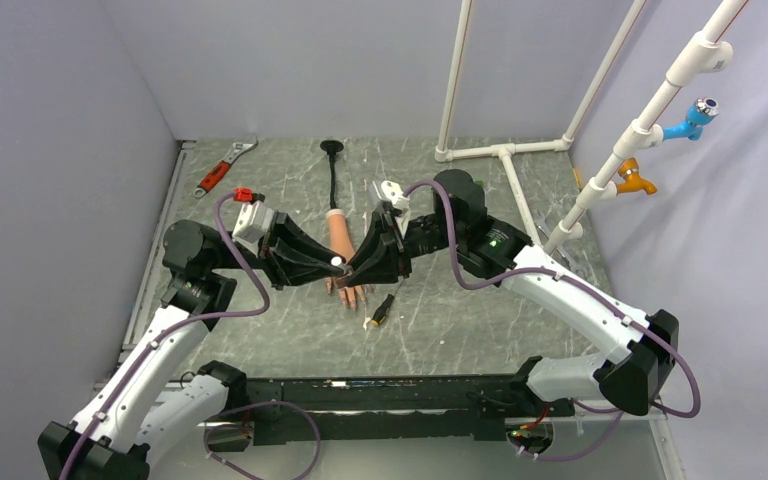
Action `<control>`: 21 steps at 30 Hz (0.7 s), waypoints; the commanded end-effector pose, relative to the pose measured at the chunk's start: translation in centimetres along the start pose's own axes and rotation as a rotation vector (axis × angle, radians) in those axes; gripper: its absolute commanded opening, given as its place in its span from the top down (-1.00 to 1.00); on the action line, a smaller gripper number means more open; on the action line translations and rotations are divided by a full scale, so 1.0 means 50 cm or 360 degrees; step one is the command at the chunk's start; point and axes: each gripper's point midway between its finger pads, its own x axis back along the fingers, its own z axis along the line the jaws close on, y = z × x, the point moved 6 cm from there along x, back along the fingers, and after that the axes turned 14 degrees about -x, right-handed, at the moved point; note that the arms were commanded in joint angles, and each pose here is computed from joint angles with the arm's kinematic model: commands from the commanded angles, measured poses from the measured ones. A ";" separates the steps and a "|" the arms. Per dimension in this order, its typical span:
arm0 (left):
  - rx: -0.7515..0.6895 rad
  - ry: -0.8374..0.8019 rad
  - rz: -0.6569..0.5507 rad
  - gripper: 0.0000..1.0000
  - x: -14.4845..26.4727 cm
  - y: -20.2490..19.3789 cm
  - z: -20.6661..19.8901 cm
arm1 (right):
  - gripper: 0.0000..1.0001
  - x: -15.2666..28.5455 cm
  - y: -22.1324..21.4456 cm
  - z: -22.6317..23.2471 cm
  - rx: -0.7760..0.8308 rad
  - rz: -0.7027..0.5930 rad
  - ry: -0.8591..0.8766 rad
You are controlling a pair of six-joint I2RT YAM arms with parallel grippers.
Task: Paint the nails
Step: Unscrew the nail polish bottle.
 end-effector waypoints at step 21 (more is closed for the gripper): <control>0.0000 0.0521 0.0070 1.00 0.009 -0.014 0.063 | 1.00 -0.016 0.083 -0.092 -0.0006 -0.0318 -0.0722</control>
